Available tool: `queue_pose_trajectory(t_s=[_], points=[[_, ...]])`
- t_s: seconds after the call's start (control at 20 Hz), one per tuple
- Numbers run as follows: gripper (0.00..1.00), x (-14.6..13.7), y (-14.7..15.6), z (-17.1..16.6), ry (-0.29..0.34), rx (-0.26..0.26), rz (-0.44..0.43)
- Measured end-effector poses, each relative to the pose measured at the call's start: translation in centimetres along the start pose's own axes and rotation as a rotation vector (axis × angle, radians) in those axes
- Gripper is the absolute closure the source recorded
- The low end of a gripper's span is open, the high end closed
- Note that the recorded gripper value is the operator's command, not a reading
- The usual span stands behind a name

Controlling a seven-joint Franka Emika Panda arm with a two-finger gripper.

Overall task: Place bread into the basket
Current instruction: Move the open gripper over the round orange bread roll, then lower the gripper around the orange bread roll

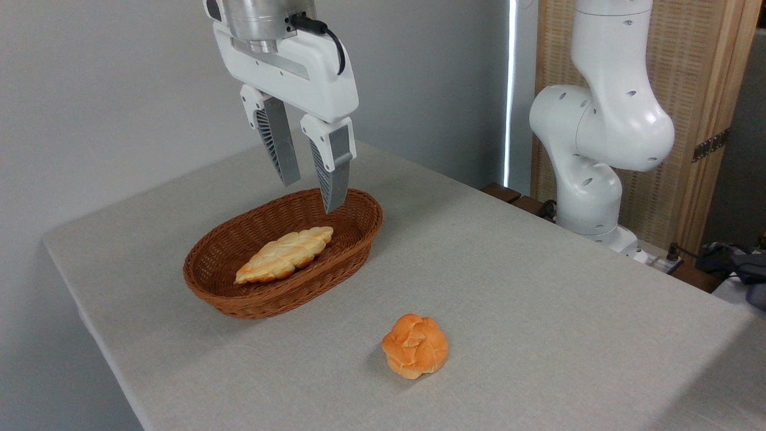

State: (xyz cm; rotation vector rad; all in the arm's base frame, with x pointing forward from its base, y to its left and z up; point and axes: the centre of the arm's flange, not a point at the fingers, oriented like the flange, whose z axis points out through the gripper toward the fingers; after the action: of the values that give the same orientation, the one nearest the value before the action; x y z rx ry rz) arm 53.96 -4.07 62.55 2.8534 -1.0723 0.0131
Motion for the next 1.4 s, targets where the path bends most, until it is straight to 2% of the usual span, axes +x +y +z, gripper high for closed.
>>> queue_pose_trajectory(t_s=[0.35, 0.5, 0.65, 0.85, 1.1, 1.25, 1.4], points=[[0.0, -1.7, -1.2, -0.5, 0.053, 0.039, -0.037], [0.0, -3.5, -0.3, 0.9, 0.102, 0.077, -0.045], [0.0, -5.7, 1.3, 2.1, 0.124, 0.093, -0.048], [0.0, -7.5, 1.1, 2.7, 0.116, 0.14, -0.053], [0.0, -8.0, -0.1, 4.8, 0.14, 0.187, -0.027], [0.0, -9.3, -1.7, 6.4, 0.118, 0.225, 0.017], [0.0, -11.1, -3.4, 7.1, 0.102, 0.236, 0.029]])
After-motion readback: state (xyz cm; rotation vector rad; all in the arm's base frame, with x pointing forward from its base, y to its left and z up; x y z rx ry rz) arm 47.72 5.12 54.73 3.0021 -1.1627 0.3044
